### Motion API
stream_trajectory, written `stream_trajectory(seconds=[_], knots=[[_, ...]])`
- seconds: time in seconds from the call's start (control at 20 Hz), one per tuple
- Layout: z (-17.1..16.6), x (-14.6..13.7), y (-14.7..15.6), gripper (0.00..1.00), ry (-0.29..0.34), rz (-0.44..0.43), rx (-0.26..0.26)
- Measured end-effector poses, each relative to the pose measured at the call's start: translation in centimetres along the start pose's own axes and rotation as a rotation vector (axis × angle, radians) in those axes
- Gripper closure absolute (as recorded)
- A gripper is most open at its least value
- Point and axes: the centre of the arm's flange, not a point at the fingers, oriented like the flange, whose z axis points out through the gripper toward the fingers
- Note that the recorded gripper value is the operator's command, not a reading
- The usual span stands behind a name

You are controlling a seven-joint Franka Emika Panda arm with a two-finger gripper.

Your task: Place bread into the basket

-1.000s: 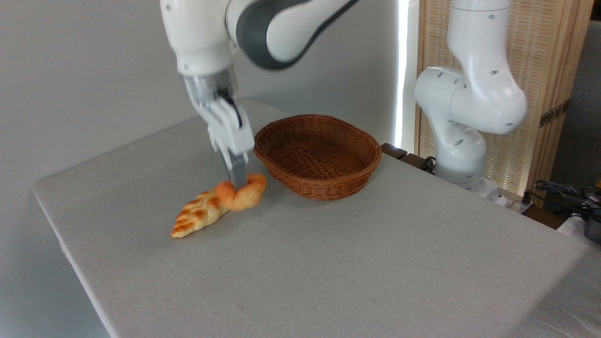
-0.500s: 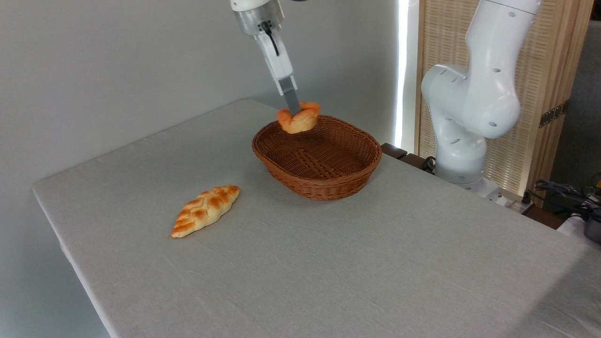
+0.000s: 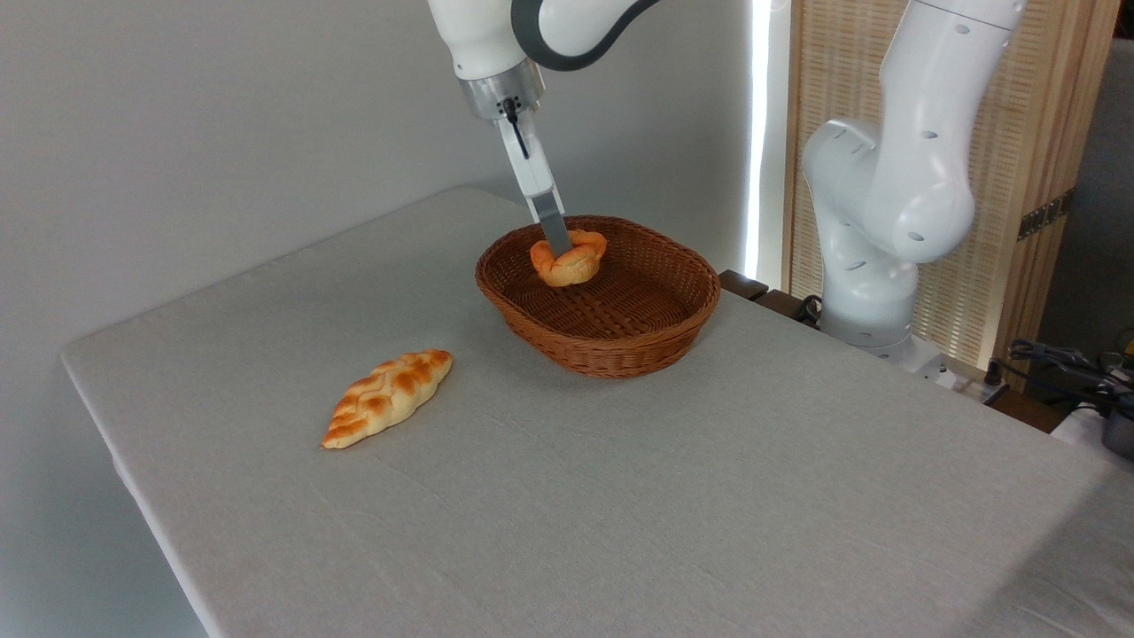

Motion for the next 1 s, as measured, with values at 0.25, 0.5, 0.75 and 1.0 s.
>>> stream_trajectory(seconds=[0.25, 0.5, 0.75, 1.0], knots=[[0.3, 0.5, 0.1, 0.00, 0.002, -0.001, 0.002], [0.3, 0.5, 0.1, 0.00, 0.002, -0.005, 0.002], [-3.0, -0.8, -2.3, 0.00, 0.065, -0.078, 0.031], [-16.0, -10.0, -10.4, 0.00, 0.236, -0.302, 0.102]])
